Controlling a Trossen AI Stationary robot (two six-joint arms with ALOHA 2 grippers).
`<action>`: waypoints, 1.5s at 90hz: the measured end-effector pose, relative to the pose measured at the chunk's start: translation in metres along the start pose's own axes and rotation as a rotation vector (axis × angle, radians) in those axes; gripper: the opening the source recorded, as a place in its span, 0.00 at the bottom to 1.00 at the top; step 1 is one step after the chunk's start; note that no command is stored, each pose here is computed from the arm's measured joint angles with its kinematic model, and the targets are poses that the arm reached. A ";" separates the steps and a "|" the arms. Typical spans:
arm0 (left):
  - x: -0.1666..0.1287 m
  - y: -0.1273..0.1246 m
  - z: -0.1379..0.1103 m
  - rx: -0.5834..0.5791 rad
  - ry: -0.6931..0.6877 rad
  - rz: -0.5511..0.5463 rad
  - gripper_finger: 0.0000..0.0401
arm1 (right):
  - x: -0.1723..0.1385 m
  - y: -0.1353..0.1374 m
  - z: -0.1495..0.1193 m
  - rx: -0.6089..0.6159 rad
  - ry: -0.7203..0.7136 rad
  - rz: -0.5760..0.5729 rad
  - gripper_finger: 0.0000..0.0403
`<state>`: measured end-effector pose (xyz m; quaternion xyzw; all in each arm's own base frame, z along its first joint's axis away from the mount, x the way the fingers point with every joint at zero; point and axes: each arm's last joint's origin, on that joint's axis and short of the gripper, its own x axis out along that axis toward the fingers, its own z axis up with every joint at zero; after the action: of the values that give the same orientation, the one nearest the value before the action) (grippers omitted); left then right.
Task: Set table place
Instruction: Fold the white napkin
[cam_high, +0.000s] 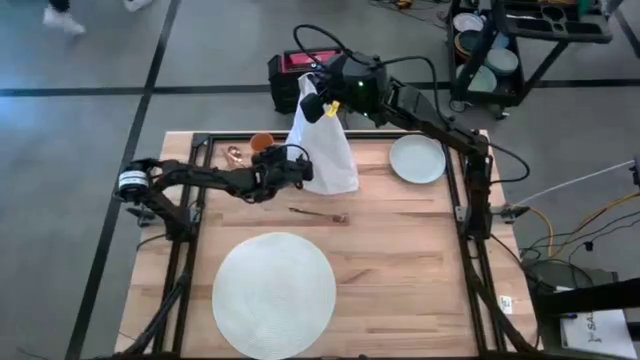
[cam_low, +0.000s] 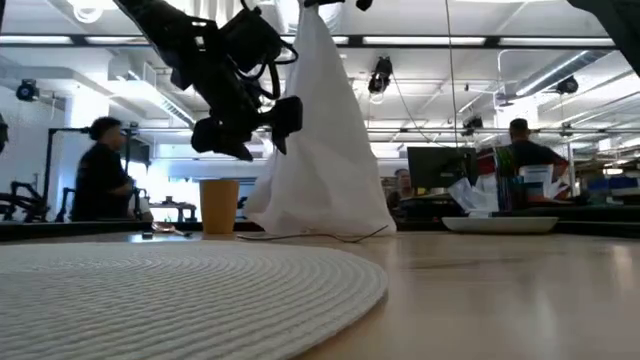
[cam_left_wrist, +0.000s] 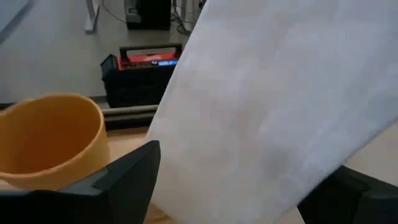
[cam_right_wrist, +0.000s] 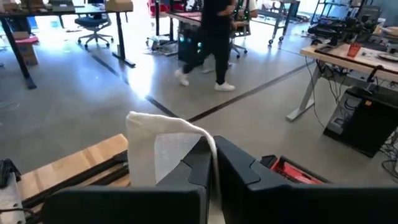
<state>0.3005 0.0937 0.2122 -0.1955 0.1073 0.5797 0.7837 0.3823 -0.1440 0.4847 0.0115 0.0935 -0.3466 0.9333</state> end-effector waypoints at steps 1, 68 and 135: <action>0.000 0.000 0.001 0.005 0.000 0.002 0.74 | 0.000 0.000 0.000 0.000 0.000 0.004 0.00; -0.049 0.006 0.067 0.198 0.111 -0.115 0.00 | 0.000 0.000 -0.002 -0.011 0.020 0.016 0.00; -0.147 0.094 0.126 0.227 0.065 -0.204 0.00 | -0.044 -0.001 -0.021 -0.162 0.348 0.040 0.00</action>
<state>0.1593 0.0441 0.3671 -0.1340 0.1771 0.4745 0.8518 0.3462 -0.1146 0.4725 -0.0022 0.2811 -0.3121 0.9075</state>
